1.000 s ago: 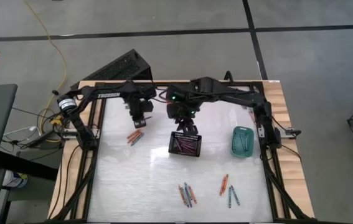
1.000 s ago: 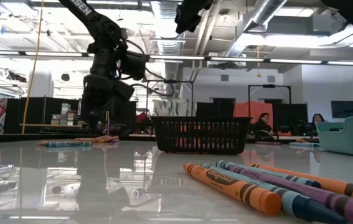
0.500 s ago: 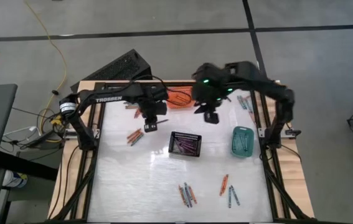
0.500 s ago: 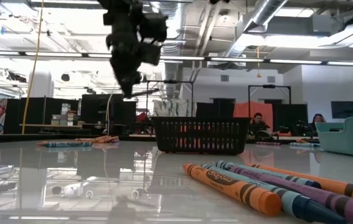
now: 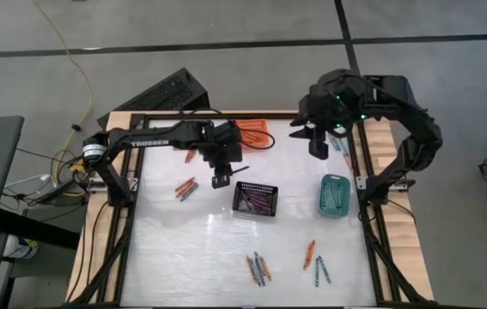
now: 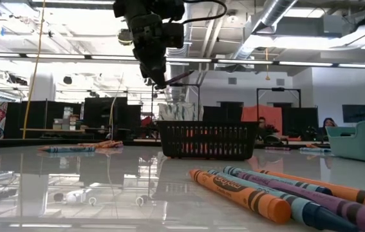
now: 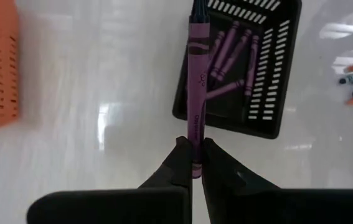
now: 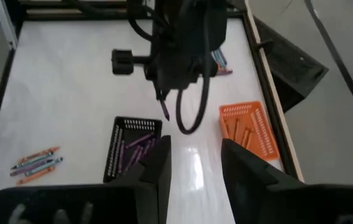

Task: Sort crayons
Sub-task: Put the violet crayon into the black bin

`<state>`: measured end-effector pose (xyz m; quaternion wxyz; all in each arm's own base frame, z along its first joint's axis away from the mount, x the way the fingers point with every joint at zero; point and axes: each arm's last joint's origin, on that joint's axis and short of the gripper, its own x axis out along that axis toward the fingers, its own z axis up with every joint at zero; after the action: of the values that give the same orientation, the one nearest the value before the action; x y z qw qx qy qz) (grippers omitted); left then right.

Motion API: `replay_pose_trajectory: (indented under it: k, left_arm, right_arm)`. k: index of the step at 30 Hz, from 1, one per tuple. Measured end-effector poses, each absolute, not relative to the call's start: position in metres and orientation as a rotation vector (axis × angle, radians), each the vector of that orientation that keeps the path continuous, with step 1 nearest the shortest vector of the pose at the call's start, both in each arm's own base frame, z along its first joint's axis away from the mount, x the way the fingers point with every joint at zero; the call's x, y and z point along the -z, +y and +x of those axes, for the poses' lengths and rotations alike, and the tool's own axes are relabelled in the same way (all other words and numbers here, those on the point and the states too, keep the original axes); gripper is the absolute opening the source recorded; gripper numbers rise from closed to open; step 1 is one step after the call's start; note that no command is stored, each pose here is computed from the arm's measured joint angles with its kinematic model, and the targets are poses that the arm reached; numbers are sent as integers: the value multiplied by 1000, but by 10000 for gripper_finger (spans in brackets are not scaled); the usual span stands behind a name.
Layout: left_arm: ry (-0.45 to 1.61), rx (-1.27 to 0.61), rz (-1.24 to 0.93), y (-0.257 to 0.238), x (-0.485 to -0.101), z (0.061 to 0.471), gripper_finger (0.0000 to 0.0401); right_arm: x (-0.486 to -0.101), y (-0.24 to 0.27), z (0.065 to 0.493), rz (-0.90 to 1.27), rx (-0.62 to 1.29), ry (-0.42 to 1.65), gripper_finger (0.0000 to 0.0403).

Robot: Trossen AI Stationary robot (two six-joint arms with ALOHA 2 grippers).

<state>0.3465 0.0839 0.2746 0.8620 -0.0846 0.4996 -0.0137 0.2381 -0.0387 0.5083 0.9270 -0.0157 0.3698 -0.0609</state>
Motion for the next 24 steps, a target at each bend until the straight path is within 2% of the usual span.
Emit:
replay_pose_trajectory:
  k: [11,17,24]
  left_arm:
    - [1017,91,-212,80,-276,349,0]
    - [910,114,-188,72,-282,360,0]
    - [872,153,-222,68,-266,379,0]
  right_arm:
    - [-503,-32,243,-48,89,799,132]
    - [-499,-33,249,-57,81,819,132]
    - [-498,-33,250,-66,74,835,132]
